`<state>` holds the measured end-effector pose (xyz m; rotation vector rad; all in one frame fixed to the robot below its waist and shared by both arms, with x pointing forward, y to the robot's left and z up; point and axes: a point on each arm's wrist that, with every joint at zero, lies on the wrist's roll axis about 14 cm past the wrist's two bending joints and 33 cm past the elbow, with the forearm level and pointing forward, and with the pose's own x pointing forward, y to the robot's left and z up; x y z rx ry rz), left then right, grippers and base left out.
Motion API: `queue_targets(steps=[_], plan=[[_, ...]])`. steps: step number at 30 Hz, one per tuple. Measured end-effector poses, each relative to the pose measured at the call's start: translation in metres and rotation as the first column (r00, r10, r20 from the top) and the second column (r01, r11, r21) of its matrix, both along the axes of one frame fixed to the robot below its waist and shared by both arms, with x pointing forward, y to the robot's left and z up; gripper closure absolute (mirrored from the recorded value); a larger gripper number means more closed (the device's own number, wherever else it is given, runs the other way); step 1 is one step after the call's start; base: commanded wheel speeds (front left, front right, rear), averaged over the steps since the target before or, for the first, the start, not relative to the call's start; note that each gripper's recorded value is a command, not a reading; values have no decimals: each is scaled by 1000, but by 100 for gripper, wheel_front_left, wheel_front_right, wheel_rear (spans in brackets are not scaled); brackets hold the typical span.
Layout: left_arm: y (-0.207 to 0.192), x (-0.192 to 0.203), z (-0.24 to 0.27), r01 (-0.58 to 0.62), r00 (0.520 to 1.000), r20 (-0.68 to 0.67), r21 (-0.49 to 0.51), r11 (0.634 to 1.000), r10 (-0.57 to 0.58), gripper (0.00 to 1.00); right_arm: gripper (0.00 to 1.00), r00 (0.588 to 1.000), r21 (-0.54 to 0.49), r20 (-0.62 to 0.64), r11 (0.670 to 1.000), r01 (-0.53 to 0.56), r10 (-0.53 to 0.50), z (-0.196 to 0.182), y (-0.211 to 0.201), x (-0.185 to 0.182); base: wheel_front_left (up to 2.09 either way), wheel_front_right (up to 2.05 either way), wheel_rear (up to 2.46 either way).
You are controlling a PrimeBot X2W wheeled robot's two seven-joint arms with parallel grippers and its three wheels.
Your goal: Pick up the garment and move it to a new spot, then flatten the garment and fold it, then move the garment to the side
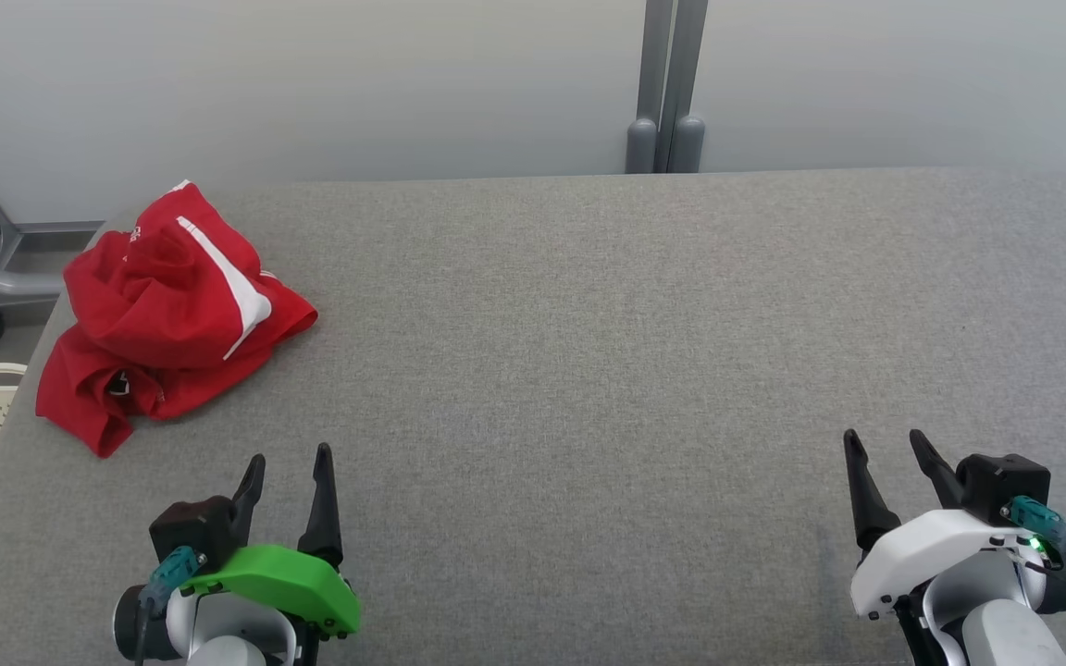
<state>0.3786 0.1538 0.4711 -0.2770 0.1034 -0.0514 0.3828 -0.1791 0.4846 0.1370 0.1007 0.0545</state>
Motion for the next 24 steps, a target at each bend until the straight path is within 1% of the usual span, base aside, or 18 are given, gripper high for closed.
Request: queue_targets(steps=[11, 24], plan=[[-9, 2, 3, 46, 999, 25, 69, 997, -48, 0, 0, 1000, -96, -1, 995, -7, 7, -1, -3, -2, 0, 0, 0], [-4, 1, 0, 27, 999, 29, 131, 991, -31, 0, 0, 999, -180, -12, 983, -33, 31, -6, 1, -2, 0, 0, 0]])
